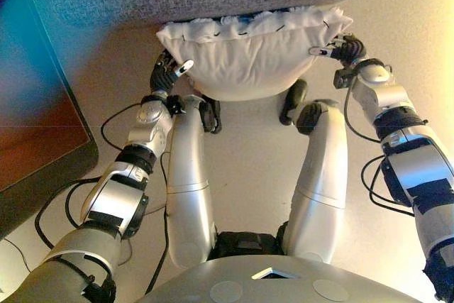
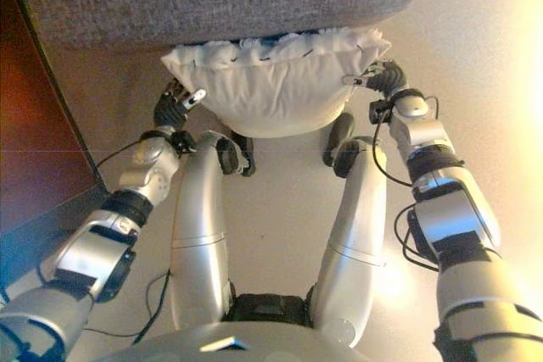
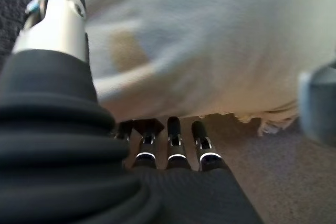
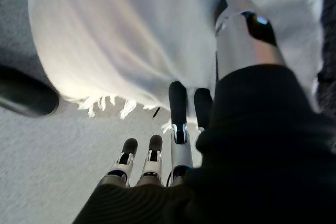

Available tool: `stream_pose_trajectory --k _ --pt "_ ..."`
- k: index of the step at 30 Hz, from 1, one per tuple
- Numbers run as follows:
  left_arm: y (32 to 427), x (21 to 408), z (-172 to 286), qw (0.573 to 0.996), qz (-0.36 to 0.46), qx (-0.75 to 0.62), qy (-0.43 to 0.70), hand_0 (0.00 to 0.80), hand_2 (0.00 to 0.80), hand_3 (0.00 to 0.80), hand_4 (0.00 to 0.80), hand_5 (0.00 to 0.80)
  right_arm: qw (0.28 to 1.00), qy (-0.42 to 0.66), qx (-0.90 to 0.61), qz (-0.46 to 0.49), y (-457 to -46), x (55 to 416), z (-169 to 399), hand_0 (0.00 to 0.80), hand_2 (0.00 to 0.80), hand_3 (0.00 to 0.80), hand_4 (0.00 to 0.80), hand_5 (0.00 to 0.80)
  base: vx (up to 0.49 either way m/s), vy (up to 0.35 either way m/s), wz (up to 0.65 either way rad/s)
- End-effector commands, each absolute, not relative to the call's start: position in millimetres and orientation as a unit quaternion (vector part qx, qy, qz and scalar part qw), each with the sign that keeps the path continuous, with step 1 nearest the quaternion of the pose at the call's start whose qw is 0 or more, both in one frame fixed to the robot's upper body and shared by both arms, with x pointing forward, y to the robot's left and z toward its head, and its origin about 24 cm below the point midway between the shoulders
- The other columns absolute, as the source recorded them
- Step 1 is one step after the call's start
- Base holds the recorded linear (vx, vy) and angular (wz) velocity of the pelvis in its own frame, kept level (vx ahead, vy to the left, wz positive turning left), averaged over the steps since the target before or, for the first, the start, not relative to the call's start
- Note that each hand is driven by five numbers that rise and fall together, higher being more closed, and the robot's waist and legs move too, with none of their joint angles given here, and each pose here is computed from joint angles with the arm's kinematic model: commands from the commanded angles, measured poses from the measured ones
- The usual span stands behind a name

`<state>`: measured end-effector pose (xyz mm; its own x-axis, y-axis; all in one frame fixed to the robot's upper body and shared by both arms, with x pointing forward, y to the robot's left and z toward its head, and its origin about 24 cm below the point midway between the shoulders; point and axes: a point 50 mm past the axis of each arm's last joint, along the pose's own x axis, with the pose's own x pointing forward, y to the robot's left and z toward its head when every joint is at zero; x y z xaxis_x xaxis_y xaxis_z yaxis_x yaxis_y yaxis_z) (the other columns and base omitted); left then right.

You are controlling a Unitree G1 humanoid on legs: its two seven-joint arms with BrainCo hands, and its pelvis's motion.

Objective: Pick up the cushion and take it to the sofa

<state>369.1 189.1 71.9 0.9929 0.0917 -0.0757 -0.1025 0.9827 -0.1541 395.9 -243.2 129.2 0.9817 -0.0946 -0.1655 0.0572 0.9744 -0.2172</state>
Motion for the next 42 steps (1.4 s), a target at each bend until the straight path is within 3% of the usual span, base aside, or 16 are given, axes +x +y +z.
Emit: stream_pose_trajectory --k 1,7,14,21,22,23,24,25,26,42 --pt "193 367 68 0.993 0.074 -0.084 0.034 0.000 0.000 0.000 0.000 0.000 0.991 0.072 -0.092 -0.068 -254 395 136 0.000 0.000 0.000 0.000 0.000 0.002 -0.044 0.01" --pt "197 364 63 0.992 0.091 -0.083 0.037 0.000 0.000 0.000 0.000 0.000 0.991 0.054 -0.114 -0.037 -246 398 144 0.000 0.000 0.000 0.000 0.000 -0.002 -0.013 0.00" --pt "189 380 82 0.993 0.088 -0.064 0.037 0.000 0.000 0.000 0.000 0.000 0.988 0.022 -0.145 0.041 -205 409 166 0.000 0.000 0.000 0.000 0.000 0.000 0.000 0.00" --pt "159 395 121 0.997 0.007 -0.072 -0.023 0.000 0.000 0.000 0.000 0.000 0.977 -0.003 -0.181 0.112 -161 413 179 0.000 0.000 0.000 0.000 0.000 0.000 0.000 0.00" --pt "152 395 126 0.997 -0.008 -0.074 -0.030 0.082 0.082 0.082 0.082 0.082 0.974 -0.006 -0.188 0.126 -154 412 180 0.000 0.000 0.000 0.000 0.000 0.000 0.000 0.00" --pt "148 395 128 0.996 -0.017 -0.075 -0.034 0.408 0.408 0.408 0.408 0.408 0.972 -0.006 -0.193 0.136 -149 412 179 0.094 0.094 0.094 0.094 0.094 0.001 0.031 -0.02" --pt "144 395 130 0.996 -0.025 -0.074 -0.038 0.555 0.555 0.555 0.555 0.555 0.970 -0.007 -0.197 0.145 -146 411 179 0.436 0.436 0.436 0.436 0.436 0.000 0.000 0.00" --pt "139 395 132 0.996 -0.034 -0.074 -0.041 0.709 0.709 0.709 0.709 0.709 0.968 -0.008 -0.199 0.154 -140 410 179 0.649 0.649 0.649 0.649 0.649 0.000 0.000 0.00" --pt "136 395 133 0.995 -0.039 -0.075 -0.043 0.800 0.800 0.800 0.800 0.800 0.967 -0.009 -0.200 0.160 -137 410 178 0.800 0.800 0.800 0.800 0.800 0.000 0.000 0.00" --pt "136 390 129 0.994 -0.055 -0.083 -0.050 0.800 0.800 0.800 0.800 0.800 0.975 0.009 -0.143 0.169 -133 402 155 0.800 0.800 0.800 0.800 0.800 0.000 0.000 0.00"
